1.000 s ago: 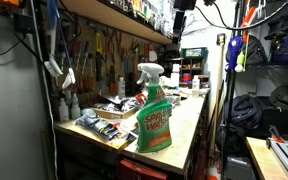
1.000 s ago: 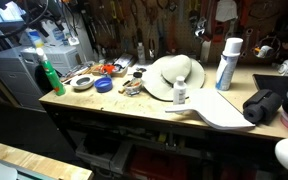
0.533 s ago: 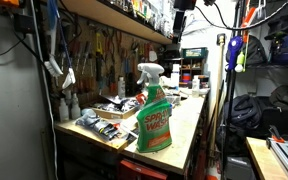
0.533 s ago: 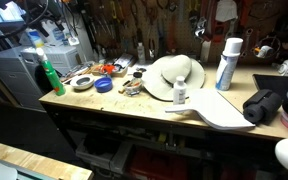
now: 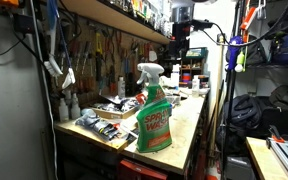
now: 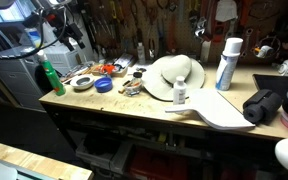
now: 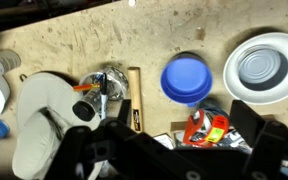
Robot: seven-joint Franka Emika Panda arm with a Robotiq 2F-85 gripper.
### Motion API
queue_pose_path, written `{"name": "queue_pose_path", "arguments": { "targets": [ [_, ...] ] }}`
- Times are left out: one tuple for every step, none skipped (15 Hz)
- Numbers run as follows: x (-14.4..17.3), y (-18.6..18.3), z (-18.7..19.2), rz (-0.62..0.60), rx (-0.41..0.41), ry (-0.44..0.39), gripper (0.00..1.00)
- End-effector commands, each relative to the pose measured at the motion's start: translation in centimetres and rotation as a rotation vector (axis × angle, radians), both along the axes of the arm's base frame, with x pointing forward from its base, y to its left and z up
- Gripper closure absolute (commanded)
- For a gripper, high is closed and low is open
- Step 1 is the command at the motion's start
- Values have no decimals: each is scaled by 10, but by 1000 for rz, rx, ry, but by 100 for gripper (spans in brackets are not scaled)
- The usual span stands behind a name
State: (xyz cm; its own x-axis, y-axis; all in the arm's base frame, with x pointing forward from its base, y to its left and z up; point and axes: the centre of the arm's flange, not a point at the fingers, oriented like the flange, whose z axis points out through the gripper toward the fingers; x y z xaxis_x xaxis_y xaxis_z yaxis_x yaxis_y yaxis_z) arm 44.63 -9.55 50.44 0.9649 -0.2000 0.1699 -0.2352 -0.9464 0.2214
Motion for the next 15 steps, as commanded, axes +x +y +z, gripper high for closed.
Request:
{"name": "queue_pose_path", "arguments": {
  "targets": [
    [6,-5,-14,-49,5,20,0],
    [12,-7,-24,-61,8,36,0],
    [15,-7,-26,-59,9,40,0],
    [15,-7,-24,-58,8,36,0],
    [15,-6,-20,-56,7,29,0],
    [21,-2,-22,-132,10,16,0],
    [34,1,-32,-219,33,-10,0],
    [45,2,-41,-263,40,-42,0],
    [54,3,-46,-315,63,-53,0],
    [66,2,-54,-368,67,-74,0],
    [76,3,-59,-417,81,-90,0],
    [89,4,-66,-430,70,-98,0],
    [99,6,-71,-441,60,-97,0],
    [110,9,-76,-439,60,-94,0],
    [120,13,-81,-446,57,-91,0]
  ]
}}
